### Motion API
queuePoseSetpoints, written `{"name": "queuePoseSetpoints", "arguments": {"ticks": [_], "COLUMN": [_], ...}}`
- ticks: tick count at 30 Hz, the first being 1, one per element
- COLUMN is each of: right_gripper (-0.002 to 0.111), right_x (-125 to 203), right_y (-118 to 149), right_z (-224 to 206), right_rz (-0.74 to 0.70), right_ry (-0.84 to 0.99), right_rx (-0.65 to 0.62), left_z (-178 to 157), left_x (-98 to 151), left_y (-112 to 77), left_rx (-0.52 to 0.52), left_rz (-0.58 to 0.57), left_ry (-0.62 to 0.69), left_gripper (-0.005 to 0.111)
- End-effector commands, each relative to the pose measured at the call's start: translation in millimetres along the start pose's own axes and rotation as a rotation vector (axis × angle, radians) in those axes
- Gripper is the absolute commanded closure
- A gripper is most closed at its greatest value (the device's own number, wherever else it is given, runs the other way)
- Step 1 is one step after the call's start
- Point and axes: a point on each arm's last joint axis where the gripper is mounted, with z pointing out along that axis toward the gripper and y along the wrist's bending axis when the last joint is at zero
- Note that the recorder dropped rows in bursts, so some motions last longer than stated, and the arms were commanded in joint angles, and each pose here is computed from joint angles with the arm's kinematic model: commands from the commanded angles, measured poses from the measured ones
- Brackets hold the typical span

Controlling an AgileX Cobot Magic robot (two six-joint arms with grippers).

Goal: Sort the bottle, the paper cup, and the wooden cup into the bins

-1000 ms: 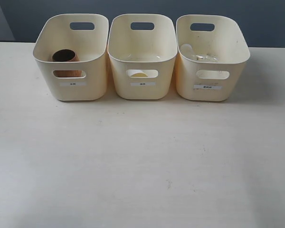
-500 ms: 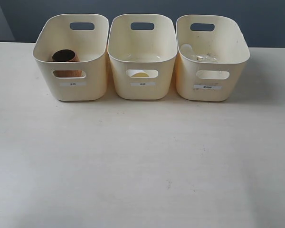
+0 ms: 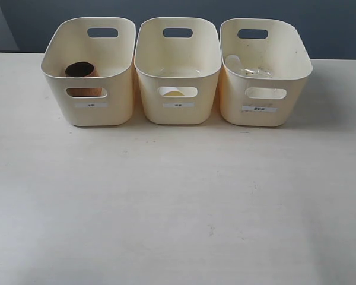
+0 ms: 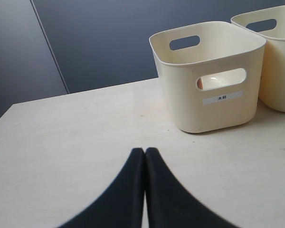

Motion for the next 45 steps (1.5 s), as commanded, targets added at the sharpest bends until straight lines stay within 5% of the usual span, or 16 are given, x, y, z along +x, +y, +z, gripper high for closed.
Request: {"name": "queuePoseSetpoints", "arguments": {"ticks": [1, 45], "right_gripper": [0.109, 0.109], "right_x": [-0.6, 0.6], "right_y": [-1.0, -0.5], "right_z": [-0.2, -0.1], "right_rz": [-0.018, -0.005], "right_ry": [-0.015, -0.003], "right_rx": [0.013, 0.007], "left_z": [-0.3, -0.3], "left_x": [0.1, 0.1], "left_y": [-0.2, -0.2], "left_rx": [0.003, 0.003], "left_rz": [-0.003, -0.003], "left_ry": [-0.005, -0.005], "left_gripper": [0.107, 0.107]}}
